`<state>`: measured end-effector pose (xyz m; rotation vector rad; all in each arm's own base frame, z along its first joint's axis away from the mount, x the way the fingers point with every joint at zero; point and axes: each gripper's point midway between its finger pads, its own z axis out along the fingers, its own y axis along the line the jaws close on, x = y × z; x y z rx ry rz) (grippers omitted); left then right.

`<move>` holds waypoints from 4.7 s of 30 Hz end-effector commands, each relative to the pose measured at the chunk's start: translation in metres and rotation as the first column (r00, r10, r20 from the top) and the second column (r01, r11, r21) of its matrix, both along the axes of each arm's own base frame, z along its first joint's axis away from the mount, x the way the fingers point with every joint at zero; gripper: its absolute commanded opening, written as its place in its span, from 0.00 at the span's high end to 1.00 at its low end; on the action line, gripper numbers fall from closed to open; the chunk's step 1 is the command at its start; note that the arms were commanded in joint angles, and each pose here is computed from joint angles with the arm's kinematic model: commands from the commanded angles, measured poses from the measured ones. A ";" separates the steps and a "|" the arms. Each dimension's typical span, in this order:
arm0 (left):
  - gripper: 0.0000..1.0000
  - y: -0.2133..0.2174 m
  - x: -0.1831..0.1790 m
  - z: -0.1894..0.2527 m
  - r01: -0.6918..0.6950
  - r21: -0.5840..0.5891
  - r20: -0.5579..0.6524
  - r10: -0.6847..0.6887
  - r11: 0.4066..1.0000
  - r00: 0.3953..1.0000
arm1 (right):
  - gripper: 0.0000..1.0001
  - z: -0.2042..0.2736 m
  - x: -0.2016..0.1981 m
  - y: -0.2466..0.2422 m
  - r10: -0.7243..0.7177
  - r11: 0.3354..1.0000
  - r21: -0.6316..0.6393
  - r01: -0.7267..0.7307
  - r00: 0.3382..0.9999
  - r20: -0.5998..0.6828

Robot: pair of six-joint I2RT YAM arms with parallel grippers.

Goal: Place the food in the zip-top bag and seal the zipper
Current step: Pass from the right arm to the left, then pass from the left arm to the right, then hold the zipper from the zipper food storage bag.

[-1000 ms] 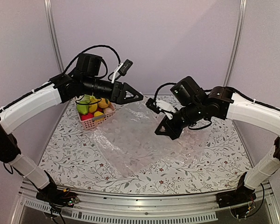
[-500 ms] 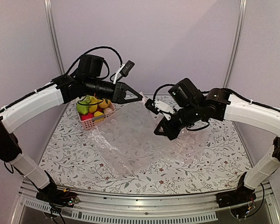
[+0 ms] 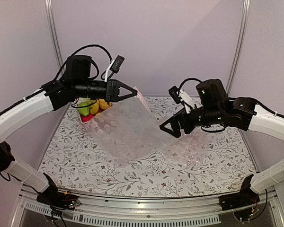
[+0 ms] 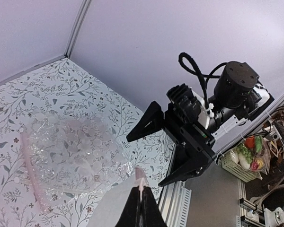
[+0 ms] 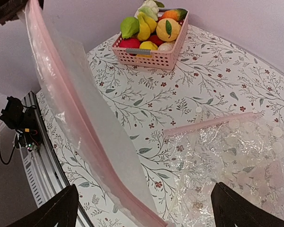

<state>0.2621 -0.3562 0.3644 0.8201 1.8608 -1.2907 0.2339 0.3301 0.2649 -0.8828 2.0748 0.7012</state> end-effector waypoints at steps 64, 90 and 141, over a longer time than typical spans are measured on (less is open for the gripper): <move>1.00 0.112 0.005 0.048 -0.261 -0.345 -0.073 0.251 0.902 0.965 | 0.69 0.034 0.036 0.031 0.157 0.795 0.606 -0.009 0.968 -0.193; 0.09 0.194 0.019 -0.001 -0.631 0.162 0.167 0.609 0.759 0.775 | 1.00 0.056 0.025 0.012 0.134 0.913 0.391 -0.114 0.991 -0.023; 0.46 -0.039 -0.051 -0.030 0.398 0.016 -0.028 -0.398 0.917 0.917 | 1.00 0.066 -0.036 0.067 0.402 0.889 0.228 -0.398 0.915 0.028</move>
